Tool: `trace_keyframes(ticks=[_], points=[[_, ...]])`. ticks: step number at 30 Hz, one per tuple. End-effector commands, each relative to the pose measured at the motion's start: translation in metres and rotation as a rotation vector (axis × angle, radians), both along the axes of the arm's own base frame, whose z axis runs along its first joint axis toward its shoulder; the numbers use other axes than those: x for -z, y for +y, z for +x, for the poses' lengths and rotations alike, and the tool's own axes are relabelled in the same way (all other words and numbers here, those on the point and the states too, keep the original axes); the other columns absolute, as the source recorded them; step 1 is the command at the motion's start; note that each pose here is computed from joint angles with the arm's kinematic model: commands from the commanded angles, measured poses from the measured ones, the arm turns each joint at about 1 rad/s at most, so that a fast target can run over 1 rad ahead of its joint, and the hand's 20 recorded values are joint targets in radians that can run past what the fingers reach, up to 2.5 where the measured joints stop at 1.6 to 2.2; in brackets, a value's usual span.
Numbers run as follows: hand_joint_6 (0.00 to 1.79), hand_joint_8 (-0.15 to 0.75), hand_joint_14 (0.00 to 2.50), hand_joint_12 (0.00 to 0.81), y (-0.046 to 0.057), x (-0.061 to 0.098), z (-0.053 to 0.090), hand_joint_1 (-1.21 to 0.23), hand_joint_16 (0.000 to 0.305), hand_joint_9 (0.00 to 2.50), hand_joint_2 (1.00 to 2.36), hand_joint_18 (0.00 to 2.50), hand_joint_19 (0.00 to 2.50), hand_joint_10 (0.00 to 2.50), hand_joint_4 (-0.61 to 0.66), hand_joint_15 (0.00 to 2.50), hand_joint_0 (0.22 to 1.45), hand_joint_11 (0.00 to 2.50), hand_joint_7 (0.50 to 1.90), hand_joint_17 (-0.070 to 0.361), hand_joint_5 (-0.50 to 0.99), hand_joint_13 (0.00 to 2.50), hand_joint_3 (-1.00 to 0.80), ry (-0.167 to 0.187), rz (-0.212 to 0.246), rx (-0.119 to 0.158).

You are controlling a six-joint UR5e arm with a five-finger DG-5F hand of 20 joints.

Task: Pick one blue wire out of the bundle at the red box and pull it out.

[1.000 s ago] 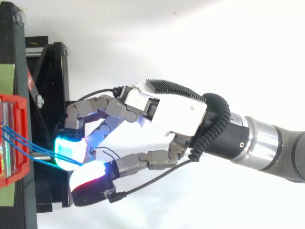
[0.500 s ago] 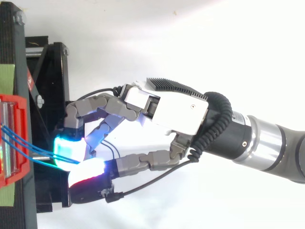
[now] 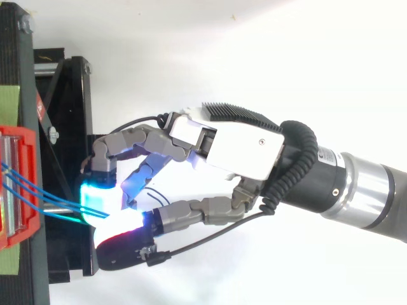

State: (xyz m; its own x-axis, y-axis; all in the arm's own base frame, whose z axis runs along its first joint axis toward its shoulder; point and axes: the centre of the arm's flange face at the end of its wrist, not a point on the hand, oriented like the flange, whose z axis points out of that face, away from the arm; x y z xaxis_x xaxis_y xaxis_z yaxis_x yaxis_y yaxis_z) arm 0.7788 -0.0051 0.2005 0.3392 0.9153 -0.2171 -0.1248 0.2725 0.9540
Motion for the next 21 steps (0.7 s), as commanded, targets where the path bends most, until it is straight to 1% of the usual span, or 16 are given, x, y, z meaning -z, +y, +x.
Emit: trace_keyframes(ticks=[1, 2, 3, 4, 5, 6, 8, 9, 11, 12, 14, 15, 17, 19, 20, 21], points=[[0.87, 0.288, 0.01, 0.391, 0.0005, -0.0008, 0.0002, -0.72, 0.061, 1.1, 1.01, 0.54, 0.31, 0.03, 0.18, 0.35, 0.58, 0.8, 1.21, 0.137, -0.13, 0.64, -0.14, -0.001, 0.0, -0.001], [0.87, 0.294, 0.01, 0.395, 0.0004, -0.0001, -0.0002, -0.73, 0.062, 1.09, 1.01, 0.55, 0.31, 0.03, 0.18, 0.36, 0.58, 0.8, 1.21, 0.139, -0.14, 0.64, -0.13, 0.0, 0.0, -0.001], [0.89, 0.295, 0.02, 0.394, 0.0004, -0.0001, -0.0002, -0.75, 0.061, 1.07, 1.01, 0.54, 0.3, 0.03, 0.16, 0.36, 0.59, 0.83, 1.18, 0.138, -0.15, 0.63, -0.11, 0.0, 0.0, -0.001], [0.89, 0.29, 0.01, 0.388, -0.0007, -0.0008, 0.0002, -0.78, 0.06, 1.04, 1.01, 0.53, 0.31, 0.03, 0.14, 0.36, 0.59, 0.85, 1.18, 0.134, -0.16, 0.62, -0.1, -0.002, 0.003, 0.0], [0.9, 0.294, 0.01, 0.384, 0.0004, -0.0001, -0.0002, -0.81, 0.06, 1.02, 1.01, 0.53, 0.29, 0.03, 0.13, 0.36, 0.6, 0.86, 1.16, 0.135, -0.17, 0.61, -0.09, 0.0, 0.003, -0.001], [0.91, 0.283, 0.01, 0.385, -0.0009, -0.0001, -0.0002, -0.84, 0.059, 0.97, 1.01, 0.51, 0.29, 0.03, 0.14, 0.36, 0.61, 0.87, 1.15, 0.133, -0.18, 0.59, -0.09, -0.001, 0.005, 0.002], [0.91, 0.263, 0.02, 0.361, 0.0004, -0.0001, -0.0002, -0.87, 0.056, 0.91, 1.02, 0.47, 0.28, 0.03, 0.16, 0.36, 0.63, 0.88, 1.13, 0.125, -0.19, 0.55, -0.13, -0.002, 0.007, -0.002], [0.91, 0.257, 0.01, 0.357, -0.0007, -0.0007, 0.0001, -0.89, 0.054, 0.89, 1.02, 0.47, 0.27, 0.03, 0.18, 0.35, 0.65, 0.88, 1.13, 0.122, -0.2, 0.55, -0.19, -0.002, 0.007, -0.001], [0.91, 0.256, 0.01, 0.358, 0.0004, 0.0, -0.0003, -0.91, 0.054, 0.88, 1.01, 0.47, 0.26, 0.03, 0.19, 0.34, 0.68, 0.89, 1.11, 0.122, -0.2, 0.54, -0.3, 0.0, 0.007, -0.002], [0.91, 0.257, 0.02, 0.357, -0.0007, -0.0007, 0.0001, -0.93, 0.054, 0.88, 1.01, 0.47, 0.26, 0.03, 0.2, 0.34, 0.69, 0.89, 1.1, 0.122, -0.2, 0.54, -0.38, -0.002, 0.009, -0.001], [0.9, 0.254, 0.02, 0.356, -0.0008, 0.0, -0.0004, -0.93, 0.054, 0.88, 1.0, 0.47, 0.26, 0.03, 0.21, 0.34, 0.7, 0.89, 1.08, 0.122, -0.2, 0.54, -0.45, 0.001, 0.014, -0.002], [0.9, 0.255, 0.02, 0.354, -0.0009, 0.0007, -0.0008, -0.93, 0.054, 0.9, 1.0, 0.47, 0.26, 0.03, 0.21, 0.34, 0.7, 0.88, 1.08, 0.122, -0.2, 0.54, -0.49, 0.002, 0.015, -0.003], [0.89, 0.25, 0.01, 0.352, -0.0009, 0.0003, -0.0006, -0.89, 0.054, 0.93, 1.0, 0.47, 0.27, 0.03, 0.2, 0.33, 0.66, 0.89, 1.1, 0.121, -0.19, 0.54, -0.5, 0.003, 0.019, -0.004], [0.87, 0.253, 0.01, 0.356, -0.001, 0.0012, -0.0011, -0.77, 0.054, 0.99, 1.0, 0.46, 0.32, 0.03, 0.2, 0.35, 0.57, 0.88, 1.16, 0.122, -0.16, 0.56, -0.5, 0.005, 0.02, -0.004], [0.86, 0.252, 0.01, 0.359, -0.001, 0.0012, -0.0011, -0.73, 0.055, 1.01, 1.0, 0.46, 0.33, 0.03, 0.19, 0.36, 0.56, 0.87, 1.18, 0.123, -0.15, 0.57, -0.5, 0.005, 0.02, -0.004], [0.85, 0.25, 0.02, 0.355, -0.001, 0.0012, -0.0011, -0.64, 0.054, 1.04, 1.0, 0.47, 0.34, 0.03, 0.18, 0.36, 0.56, 0.85, 1.2, 0.122, -0.14, 0.58, -0.49, 0.005, 0.02, -0.004]])
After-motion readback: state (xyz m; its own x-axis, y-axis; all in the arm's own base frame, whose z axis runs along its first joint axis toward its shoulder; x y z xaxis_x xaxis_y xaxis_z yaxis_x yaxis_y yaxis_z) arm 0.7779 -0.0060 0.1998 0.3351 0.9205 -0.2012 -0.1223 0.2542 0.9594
